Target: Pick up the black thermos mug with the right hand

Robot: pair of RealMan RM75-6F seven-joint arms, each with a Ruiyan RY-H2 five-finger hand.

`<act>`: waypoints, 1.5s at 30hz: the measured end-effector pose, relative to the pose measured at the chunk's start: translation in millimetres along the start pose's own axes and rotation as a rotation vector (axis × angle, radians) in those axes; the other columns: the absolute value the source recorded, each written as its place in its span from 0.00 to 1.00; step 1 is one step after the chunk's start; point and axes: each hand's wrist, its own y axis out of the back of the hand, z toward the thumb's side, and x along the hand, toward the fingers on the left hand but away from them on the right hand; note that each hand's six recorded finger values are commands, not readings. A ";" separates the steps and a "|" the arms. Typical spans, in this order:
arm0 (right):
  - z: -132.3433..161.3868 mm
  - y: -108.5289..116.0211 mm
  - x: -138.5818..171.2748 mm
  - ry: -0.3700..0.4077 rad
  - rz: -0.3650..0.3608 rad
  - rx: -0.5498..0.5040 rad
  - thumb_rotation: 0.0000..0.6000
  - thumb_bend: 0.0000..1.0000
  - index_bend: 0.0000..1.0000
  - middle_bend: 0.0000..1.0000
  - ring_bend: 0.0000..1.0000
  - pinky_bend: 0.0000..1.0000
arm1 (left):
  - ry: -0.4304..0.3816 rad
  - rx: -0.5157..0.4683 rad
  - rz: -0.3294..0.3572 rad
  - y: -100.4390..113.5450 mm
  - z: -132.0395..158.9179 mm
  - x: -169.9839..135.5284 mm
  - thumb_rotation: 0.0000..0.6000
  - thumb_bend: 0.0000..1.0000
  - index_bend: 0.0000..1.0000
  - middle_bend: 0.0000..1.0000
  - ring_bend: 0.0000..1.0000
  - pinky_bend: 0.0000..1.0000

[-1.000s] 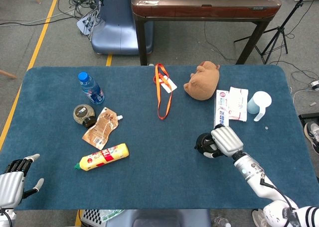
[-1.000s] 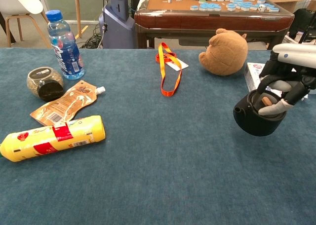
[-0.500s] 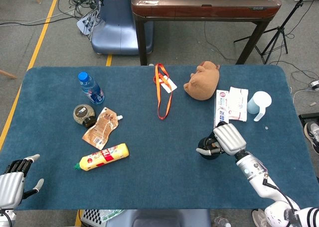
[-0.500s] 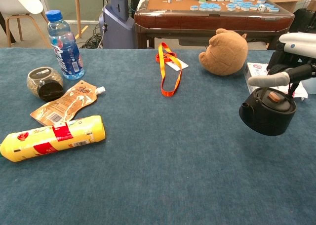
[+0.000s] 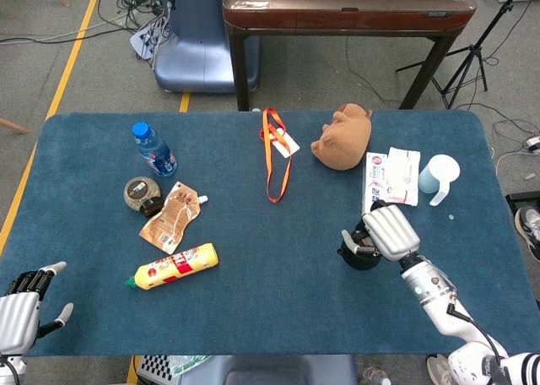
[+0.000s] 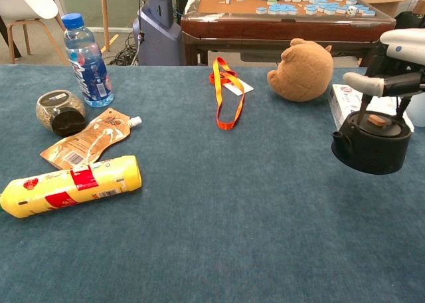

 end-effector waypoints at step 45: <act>2.3 8.5 -10.7 -0.012 -0.085 0.093 0.77 0.54 1.00 1.00 0.96 0.32 | -0.003 -0.002 -0.004 -1.8 0.5 1.2 1.00 0.25 0.21 0.23 0.23 0.15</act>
